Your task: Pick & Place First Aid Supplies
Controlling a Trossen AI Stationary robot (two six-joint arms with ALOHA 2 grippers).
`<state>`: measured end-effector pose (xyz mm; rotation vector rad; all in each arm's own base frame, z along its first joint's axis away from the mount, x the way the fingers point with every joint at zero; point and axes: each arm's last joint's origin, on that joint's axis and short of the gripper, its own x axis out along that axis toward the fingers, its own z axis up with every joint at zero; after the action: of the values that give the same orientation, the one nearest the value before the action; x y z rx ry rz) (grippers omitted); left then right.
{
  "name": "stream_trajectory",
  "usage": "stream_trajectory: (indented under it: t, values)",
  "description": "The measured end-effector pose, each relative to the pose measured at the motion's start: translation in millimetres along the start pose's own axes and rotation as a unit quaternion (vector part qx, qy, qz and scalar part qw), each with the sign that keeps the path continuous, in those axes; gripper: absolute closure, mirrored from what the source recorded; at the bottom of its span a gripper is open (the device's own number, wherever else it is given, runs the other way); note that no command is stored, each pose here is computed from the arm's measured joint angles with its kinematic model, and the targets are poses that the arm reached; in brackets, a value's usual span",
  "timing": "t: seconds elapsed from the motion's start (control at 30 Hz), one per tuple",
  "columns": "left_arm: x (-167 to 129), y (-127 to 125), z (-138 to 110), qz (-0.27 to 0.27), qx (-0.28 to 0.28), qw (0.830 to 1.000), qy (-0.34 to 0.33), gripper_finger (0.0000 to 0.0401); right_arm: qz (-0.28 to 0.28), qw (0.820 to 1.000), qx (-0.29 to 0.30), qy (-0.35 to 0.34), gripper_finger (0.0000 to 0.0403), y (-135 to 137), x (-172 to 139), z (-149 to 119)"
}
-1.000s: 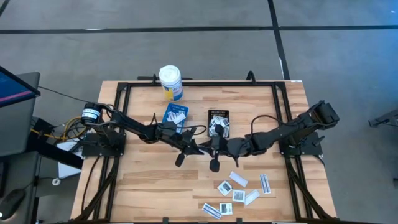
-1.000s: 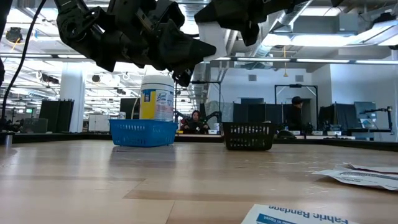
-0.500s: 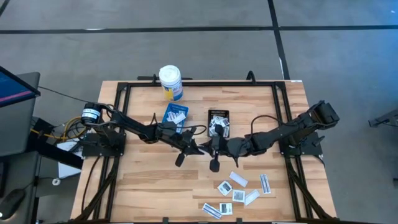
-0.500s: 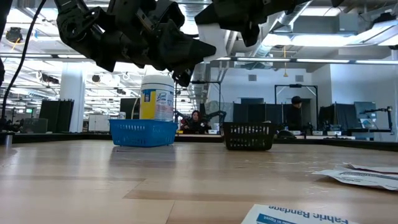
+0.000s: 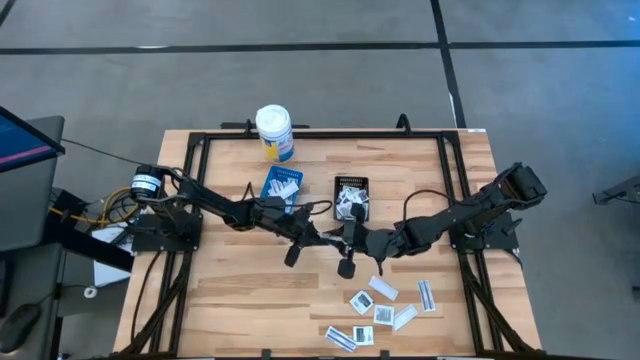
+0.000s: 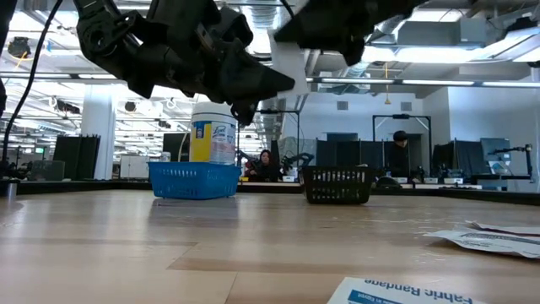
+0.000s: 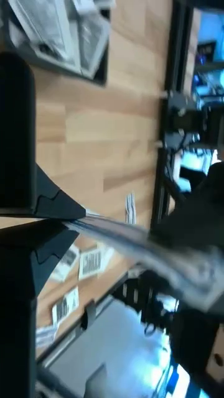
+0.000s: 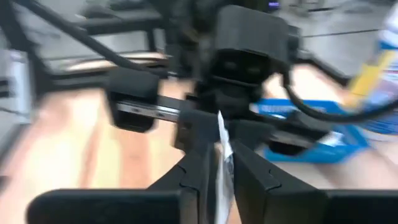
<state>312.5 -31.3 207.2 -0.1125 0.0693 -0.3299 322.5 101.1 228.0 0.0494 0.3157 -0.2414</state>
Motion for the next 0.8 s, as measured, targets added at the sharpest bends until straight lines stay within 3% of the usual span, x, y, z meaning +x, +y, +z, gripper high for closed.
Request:
stream_trajectory:
  t: [0.23, 0.4, 0.6, 0.7, 0.8]
  values:
    - [-4, 5, 2, 0.048, -0.006, 0.999, 0.011, 0.0395, -0.082, 0.995, -0.026, 0.06, 0.0319, -8, -2, -16]
    - [-22, 14, 12, 0.158, -0.014, 0.986, 0.055, 0.0394, -0.088, 0.99, -0.007, 0.113, 0.0315, -13, -3, -27]
    - [-58, 21, 17, 0.334, -0.039, 0.931, 0.139, 0.0393, -0.064, 0.987, 0.032, 0.145, 0.0315, -16, -2, -31]
    - [-75, 25, 16, 0.391, -0.066, 0.901, 0.175, 0.0391, -0.055, 0.987, 0.036, 0.149, 0.0315, -16, -2, -31]
    - [-88, 30, 14, 0.434, -0.093, 0.88, 0.171, 0.0382, -0.052, 0.987, 0.036, 0.148, 0.0315, -15, -2, -31]
